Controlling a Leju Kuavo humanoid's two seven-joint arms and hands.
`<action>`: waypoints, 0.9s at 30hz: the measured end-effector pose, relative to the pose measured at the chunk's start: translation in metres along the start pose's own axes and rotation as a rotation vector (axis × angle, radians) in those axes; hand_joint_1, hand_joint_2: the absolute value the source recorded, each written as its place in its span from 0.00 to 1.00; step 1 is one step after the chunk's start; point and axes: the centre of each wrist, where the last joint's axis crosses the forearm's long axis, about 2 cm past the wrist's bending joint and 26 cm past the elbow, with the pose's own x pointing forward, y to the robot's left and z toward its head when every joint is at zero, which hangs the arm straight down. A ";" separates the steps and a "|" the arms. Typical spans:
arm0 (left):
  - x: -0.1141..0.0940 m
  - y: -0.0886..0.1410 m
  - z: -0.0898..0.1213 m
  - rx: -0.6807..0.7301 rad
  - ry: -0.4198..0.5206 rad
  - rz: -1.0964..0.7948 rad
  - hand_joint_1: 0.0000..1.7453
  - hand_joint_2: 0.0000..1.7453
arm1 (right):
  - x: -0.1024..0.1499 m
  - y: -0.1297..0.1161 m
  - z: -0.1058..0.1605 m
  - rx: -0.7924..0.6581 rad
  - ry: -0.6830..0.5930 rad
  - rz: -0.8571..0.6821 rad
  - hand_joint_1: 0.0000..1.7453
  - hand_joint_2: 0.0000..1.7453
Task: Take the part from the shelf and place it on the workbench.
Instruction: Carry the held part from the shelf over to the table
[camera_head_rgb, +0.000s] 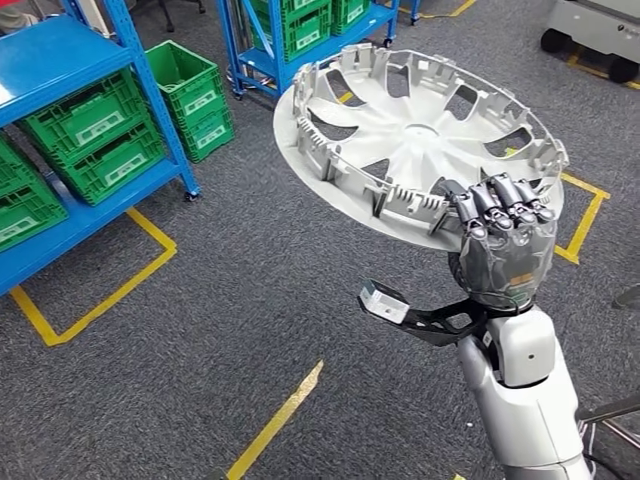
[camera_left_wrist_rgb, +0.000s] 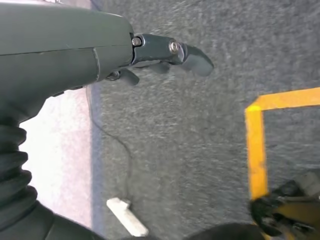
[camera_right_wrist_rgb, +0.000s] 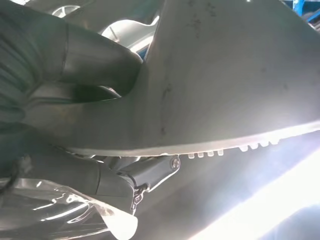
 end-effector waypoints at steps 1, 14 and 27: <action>0.001 0.000 0.000 -0.001 -0.001 0.000 0.00 1.00 | 0.000 -0.001 0.000 -0.003 0.003 0.004 1.00 1.00; -0.002 -0.002 0.001 -0.006 -0.003 -0.009 0.00 1.00 | -0.004 -0.003 0.001 -0.002 0.061 0.037 1.00 1.00; -0.006 -0.004 0.002 -0.017 0.004 -0.016 0.00 1.00 | -0.004 -0.001 0.007 0.021 0.090 0.040 1.00 1.00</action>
